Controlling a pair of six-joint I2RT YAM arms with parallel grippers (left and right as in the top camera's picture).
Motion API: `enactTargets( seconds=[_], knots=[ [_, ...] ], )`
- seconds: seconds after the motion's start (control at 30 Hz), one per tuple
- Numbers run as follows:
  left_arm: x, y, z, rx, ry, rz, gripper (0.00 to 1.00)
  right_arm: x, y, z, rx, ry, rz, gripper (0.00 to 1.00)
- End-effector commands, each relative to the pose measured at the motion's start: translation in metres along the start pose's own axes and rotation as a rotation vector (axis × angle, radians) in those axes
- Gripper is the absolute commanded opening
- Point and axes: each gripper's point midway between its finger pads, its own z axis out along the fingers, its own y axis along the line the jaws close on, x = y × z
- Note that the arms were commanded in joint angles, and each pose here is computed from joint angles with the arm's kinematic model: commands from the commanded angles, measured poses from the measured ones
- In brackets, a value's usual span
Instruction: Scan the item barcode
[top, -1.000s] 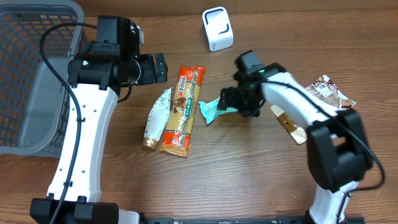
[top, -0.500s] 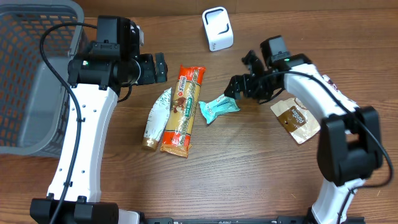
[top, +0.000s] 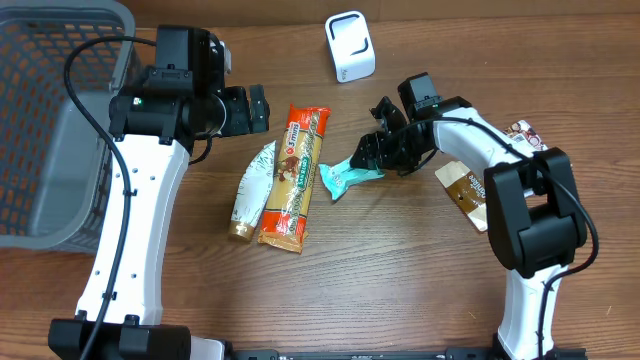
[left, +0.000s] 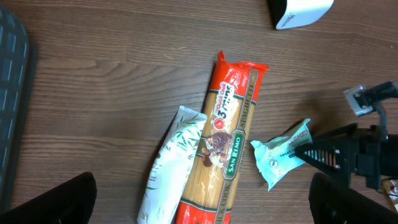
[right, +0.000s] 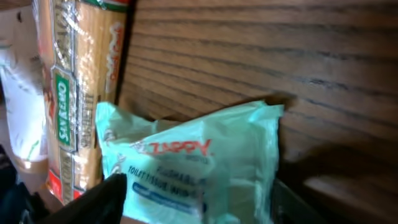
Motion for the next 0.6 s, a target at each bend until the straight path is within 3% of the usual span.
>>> enactTargets(
  seconds=[0.0,0.13,0.3,0.57],
  knots=[
    [-0.006,-0.002,-0.009,0.004,-0.03,0.02,1.0,0.012,-0.023,0.025,0.051,0.06,0.131,0.56],
    [-0.006,-0.002,-0.009,0.004,-0.031,0.019,1.0,0.021,-0.034,0.038,0.061,0.095,0.191,0.25],
    [-0.006,-0.002,-0.009,0.004,-0.03,0.019,1.0,0.018,-0.034,0.037,0.047,0.089,0.201,0.04],
    [-0.006,-0.002,-0.009,0.005,-0.031,0.019,1.0,-0.013,-0.017,-0.019,0.036,0.001,0.198,0.04]
  ],
)
